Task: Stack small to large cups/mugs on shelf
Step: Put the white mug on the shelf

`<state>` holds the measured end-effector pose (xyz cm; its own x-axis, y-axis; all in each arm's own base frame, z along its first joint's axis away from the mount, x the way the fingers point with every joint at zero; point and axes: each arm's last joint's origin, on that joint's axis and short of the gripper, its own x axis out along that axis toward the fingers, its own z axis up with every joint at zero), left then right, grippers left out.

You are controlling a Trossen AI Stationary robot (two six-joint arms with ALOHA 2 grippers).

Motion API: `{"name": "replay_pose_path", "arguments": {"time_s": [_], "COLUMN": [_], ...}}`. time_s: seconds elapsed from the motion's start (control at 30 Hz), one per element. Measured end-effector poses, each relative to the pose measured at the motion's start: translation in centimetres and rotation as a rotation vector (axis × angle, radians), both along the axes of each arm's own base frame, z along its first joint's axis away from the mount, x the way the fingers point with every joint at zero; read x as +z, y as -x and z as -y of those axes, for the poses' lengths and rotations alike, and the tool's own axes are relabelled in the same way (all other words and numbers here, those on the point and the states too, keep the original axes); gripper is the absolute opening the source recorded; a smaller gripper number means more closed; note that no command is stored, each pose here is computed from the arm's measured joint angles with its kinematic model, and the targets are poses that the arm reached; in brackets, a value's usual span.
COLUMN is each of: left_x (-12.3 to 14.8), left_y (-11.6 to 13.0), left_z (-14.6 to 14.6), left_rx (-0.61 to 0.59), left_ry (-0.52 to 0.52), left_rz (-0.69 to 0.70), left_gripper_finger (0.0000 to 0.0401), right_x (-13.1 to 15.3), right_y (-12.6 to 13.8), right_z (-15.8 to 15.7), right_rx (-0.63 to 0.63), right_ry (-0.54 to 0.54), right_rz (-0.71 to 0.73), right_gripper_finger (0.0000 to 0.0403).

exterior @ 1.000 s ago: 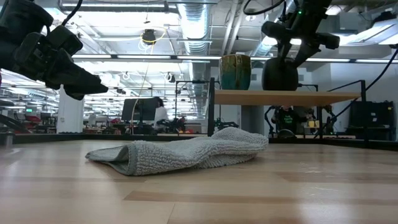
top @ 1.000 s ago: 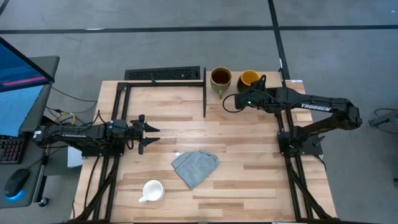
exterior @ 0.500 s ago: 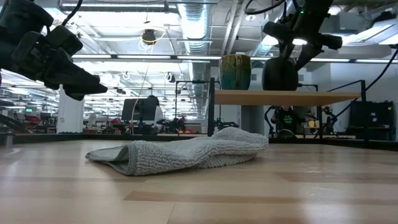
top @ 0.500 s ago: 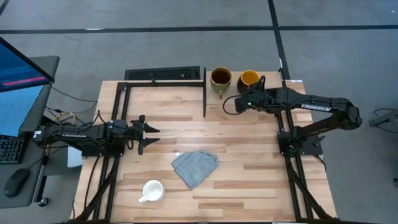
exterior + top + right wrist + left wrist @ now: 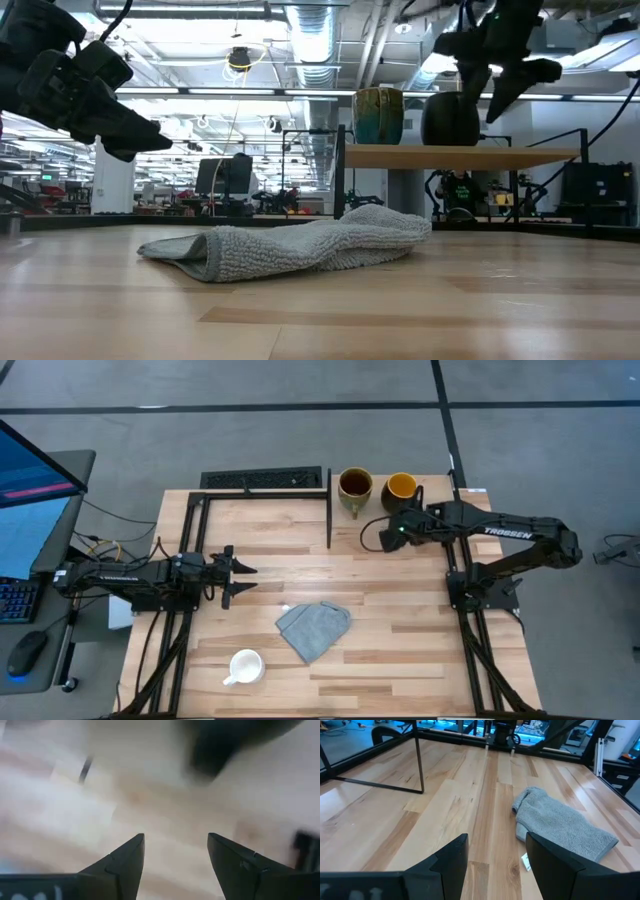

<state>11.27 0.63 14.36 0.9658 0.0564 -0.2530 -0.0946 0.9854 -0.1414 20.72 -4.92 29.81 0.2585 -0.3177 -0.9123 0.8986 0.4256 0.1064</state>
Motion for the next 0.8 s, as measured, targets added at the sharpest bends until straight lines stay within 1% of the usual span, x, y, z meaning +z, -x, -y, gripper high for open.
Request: {"name": "replay_pose_path", "arguments": {"time_s": [0.07,0.13,0.17,0.23,0.27,0.33,0.43,0.57,0.67,0.8], "left_x": [0.0,0.0,0.0,0.0,0.0,0.0,0.1,0.1,0.3,0.7], "left_y": [0.0,0.0,0.0,0.0,0.0,0.0,0.0,0.0,-0.1,-0.1], "left_z": [0.0,0.0,0.1,0.1,0.1,0.0,0.0,-0.1,-0.1,-0.1], "left_rx": [-0.008,-0.016,-0.017,-0.017,-0.018,-0.018,0.008,0.025,0.025,0.026], "left_ry": [0.002,0.004,0.004,0.004,0.001,-0.003,-0.016,-0.047,-0.054,-0.057], "left_rz": [0.001,0.002,0.003,0.002,0.003,0.003,0.007,0.006,0.023,0.068], "left_gripper_finger": [0.019,0.019,0.019,0.019,0.019,0.019,0.019,0.019,0.019,0.019], "right_x": [-0.1,0.1,0.2,0.7,1.1,2.1,3.9,6.4,7.8,8.8], "right_y": [-0.1,-0.2,-0.3,-0.3,-0.2,0.2,1.2,3.7,5.8,8.0], "right_z": [-0.8,-2.1,-2.7,-4.0,-4.6,-5.8,-7.1,-8.1,-8.4,-8.4], "right_rx": [0.156,0.34,0.428,0.578,0.643,0.752,0.862,0.999,1.082,1.121], "right_ry": [-0.089,-0.141,-0.142,-0.109,-0.081,0.01,0.216,0.484,0.577,0.609], "right_rz": [-0.011,-0.004,0.008,0.042,0.068,0.135,0.227,0.324,0.41,0.503], "right_gripper_finger": [0.024,0.024,0.024,0.024,0.024,0.024,0.024,0.024,0.024,0.024]}}
